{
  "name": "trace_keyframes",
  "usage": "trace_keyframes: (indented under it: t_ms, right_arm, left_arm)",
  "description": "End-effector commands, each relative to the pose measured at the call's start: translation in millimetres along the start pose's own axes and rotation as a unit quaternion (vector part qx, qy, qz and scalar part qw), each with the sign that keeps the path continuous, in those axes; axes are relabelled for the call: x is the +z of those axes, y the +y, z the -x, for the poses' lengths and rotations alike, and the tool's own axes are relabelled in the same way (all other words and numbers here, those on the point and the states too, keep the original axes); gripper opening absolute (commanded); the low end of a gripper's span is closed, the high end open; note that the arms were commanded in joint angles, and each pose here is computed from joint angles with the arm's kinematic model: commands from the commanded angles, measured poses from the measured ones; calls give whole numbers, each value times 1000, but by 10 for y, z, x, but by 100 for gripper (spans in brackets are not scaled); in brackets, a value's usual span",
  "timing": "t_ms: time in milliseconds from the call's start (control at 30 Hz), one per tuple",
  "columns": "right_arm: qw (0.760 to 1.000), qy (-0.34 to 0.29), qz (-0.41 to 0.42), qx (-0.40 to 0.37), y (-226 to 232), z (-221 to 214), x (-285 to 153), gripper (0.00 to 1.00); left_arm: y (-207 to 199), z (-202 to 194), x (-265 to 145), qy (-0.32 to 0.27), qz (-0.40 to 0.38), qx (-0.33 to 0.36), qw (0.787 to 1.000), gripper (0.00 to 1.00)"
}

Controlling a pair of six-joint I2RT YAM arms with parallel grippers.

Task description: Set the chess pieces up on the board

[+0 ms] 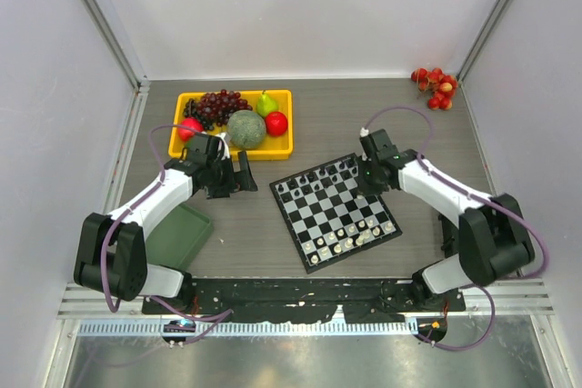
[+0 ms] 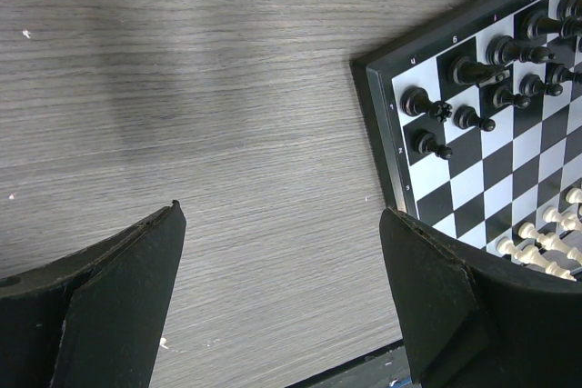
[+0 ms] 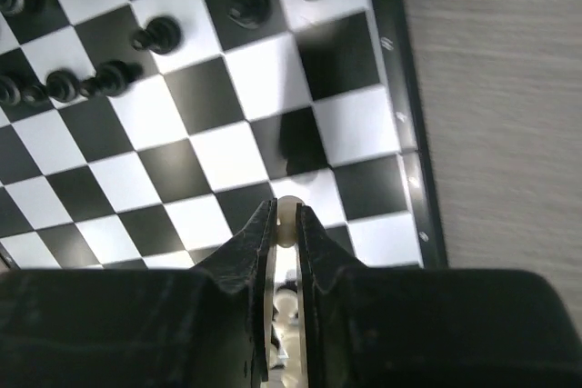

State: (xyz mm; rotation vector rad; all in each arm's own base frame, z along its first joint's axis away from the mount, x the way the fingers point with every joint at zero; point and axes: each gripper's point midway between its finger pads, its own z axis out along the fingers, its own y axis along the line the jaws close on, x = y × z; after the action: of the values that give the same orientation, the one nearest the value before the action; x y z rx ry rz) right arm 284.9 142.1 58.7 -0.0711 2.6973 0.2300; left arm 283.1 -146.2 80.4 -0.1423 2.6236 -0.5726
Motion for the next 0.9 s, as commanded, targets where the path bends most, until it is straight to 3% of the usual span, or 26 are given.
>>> trace_keyframes:
  t_ms: [0,333,867]
  right_arm:
    - [998,-35,-27,36,-260,-56,-210,13]
    - [997,-14,-48,64,-507,-436,-251,13]
    - [996,3,-58,71,-572,-641,-266,14]
  left_arm:
    - [-88,141,-40,-22,-12,12,1000,96]
    - [-136,154,-52,-28,-26,12,999,95]
    - [-152,164,-59,-34,-30,7,999,95]
